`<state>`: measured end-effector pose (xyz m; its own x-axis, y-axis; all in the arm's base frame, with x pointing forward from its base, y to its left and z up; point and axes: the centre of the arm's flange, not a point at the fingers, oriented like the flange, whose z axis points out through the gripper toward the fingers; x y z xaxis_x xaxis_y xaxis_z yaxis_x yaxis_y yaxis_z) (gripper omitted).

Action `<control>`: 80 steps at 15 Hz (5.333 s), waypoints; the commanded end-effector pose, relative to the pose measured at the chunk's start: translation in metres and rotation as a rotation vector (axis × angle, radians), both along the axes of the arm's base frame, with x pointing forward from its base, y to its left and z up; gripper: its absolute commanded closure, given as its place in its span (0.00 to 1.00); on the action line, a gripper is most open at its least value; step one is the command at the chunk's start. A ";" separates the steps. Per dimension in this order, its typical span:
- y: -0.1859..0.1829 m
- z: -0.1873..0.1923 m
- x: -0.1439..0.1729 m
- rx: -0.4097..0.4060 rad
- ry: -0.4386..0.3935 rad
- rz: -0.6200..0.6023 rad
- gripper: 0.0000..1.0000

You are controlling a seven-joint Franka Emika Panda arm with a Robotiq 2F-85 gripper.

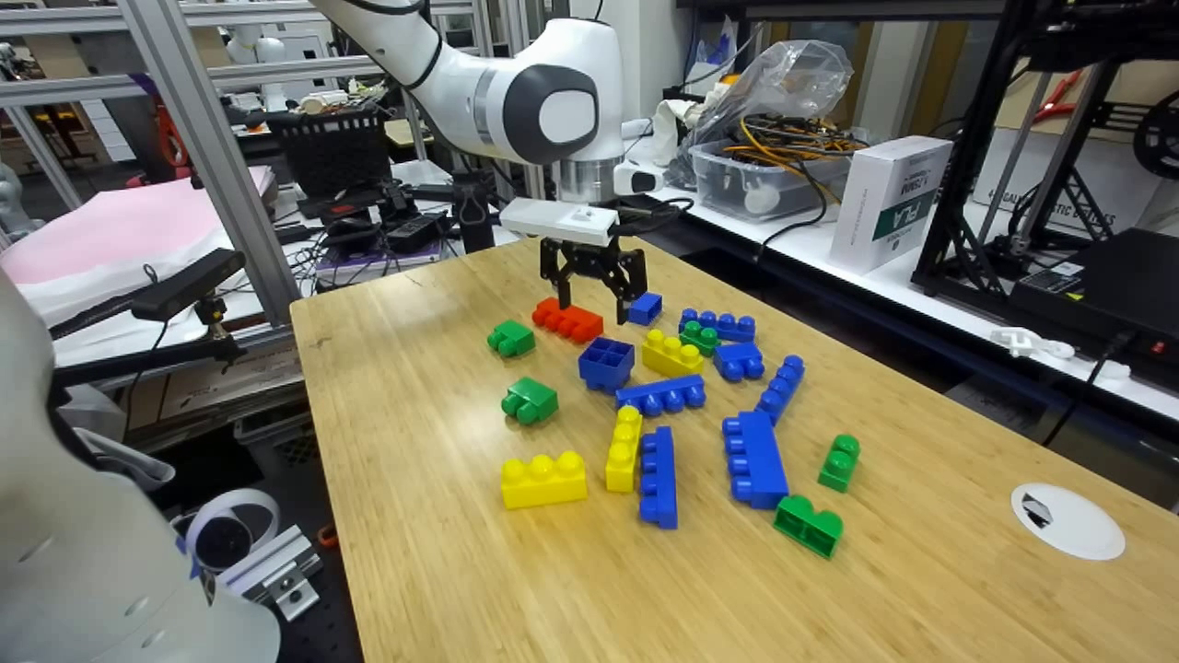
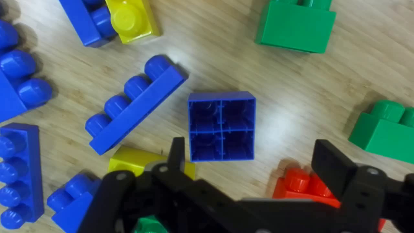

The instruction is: Flip the upside down blue block on the table.

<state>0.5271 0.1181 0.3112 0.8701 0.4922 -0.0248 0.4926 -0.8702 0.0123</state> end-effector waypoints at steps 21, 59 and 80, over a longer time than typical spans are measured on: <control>0.016 -0.076 0.055 -0.115 0.150 0.033 0.00; -0.041 0.013 0.013 0.644 -0.197 0.629 0.56; -0.096 -0.062 0.036 0.885 -0.138 0.860 0.56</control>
<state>0.5507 0.0263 0.2578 0.2592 0.7279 0.6348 0.9399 -0.0387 -0.3394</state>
